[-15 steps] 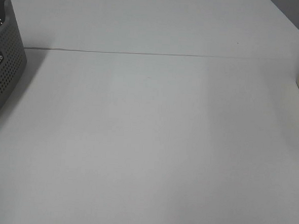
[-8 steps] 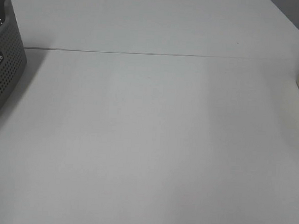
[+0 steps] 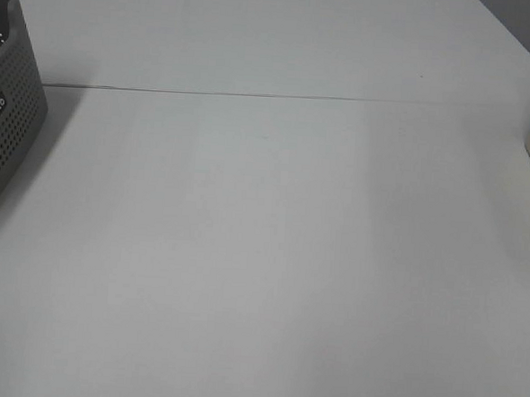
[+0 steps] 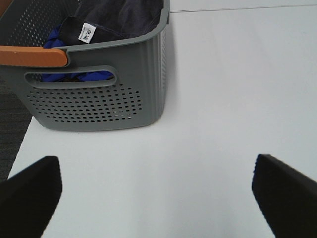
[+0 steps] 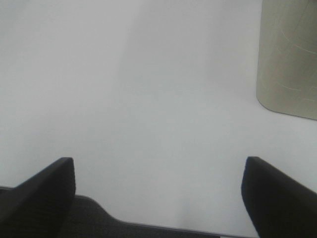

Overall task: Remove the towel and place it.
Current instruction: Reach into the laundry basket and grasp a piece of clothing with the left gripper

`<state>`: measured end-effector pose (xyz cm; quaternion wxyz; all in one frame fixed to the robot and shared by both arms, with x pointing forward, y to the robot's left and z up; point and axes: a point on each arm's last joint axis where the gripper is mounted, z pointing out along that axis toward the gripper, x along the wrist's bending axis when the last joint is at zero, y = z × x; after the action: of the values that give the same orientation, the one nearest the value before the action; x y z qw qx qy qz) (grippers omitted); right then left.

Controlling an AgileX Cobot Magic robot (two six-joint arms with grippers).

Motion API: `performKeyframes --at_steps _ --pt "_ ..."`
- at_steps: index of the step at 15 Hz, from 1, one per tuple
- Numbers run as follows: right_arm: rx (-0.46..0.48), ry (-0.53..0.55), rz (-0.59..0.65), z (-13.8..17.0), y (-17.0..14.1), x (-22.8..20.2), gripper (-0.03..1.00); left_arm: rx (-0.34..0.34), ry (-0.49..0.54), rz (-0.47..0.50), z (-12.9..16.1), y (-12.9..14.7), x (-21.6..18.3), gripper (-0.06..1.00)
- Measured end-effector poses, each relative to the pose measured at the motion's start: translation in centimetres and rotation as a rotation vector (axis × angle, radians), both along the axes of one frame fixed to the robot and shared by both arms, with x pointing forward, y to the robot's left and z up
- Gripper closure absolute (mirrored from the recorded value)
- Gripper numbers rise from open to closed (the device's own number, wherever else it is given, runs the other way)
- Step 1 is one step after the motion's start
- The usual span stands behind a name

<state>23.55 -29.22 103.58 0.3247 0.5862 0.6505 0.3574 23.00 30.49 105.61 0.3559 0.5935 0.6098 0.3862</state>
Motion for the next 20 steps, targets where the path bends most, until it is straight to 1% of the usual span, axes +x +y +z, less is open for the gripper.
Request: performKeyframes --at_steps 11,13,14,15,16,18,19,20 --pt "0.0 0.0 0.0 0.0 0.0 0.0 0.1 0.002 0.0 0.001 0.0 0.0 0.0 -0.05" --pt "0.0 0.0 0.0 0.0 0.0 0.0 0.1 0.014 0.012 0.006 0.4 0.1 0.0 -0.05" --pt "0.0 0.0 0.0 0.0 0.0 0.0 0.1 0.073 0.09 -0.019 2.6 0.2 0.5 -0.05" --pt "0.0 0.0 0.0 0.0 0.0 0.0 0.1 0.1 0.119 -0.036 3.5 0.2 0.8 -0.05" --pt "0.0 0.0 0.0 0.0 0.0 0.0 0.1 0.154 0.178 -0.071 5.4 0.2 1.8 -0.05" --pt "0.0 0.0 0.0 0.0 0.0 0.0 0.1 0.258 0.208 -0.132 9.7 0.3 4.5 -0.05" --pt "0.0 0.0 0.0 0.0 0.0 0.0 0.1 0.298 0.237 -0.158 11.2 0.3 6.4 -0.05" --pt "0.0 0.0 0.0 0.0 0.0 0.0 0.1 0.357 0.272 -0.181 12.6 0.5 8.6 -0.05"
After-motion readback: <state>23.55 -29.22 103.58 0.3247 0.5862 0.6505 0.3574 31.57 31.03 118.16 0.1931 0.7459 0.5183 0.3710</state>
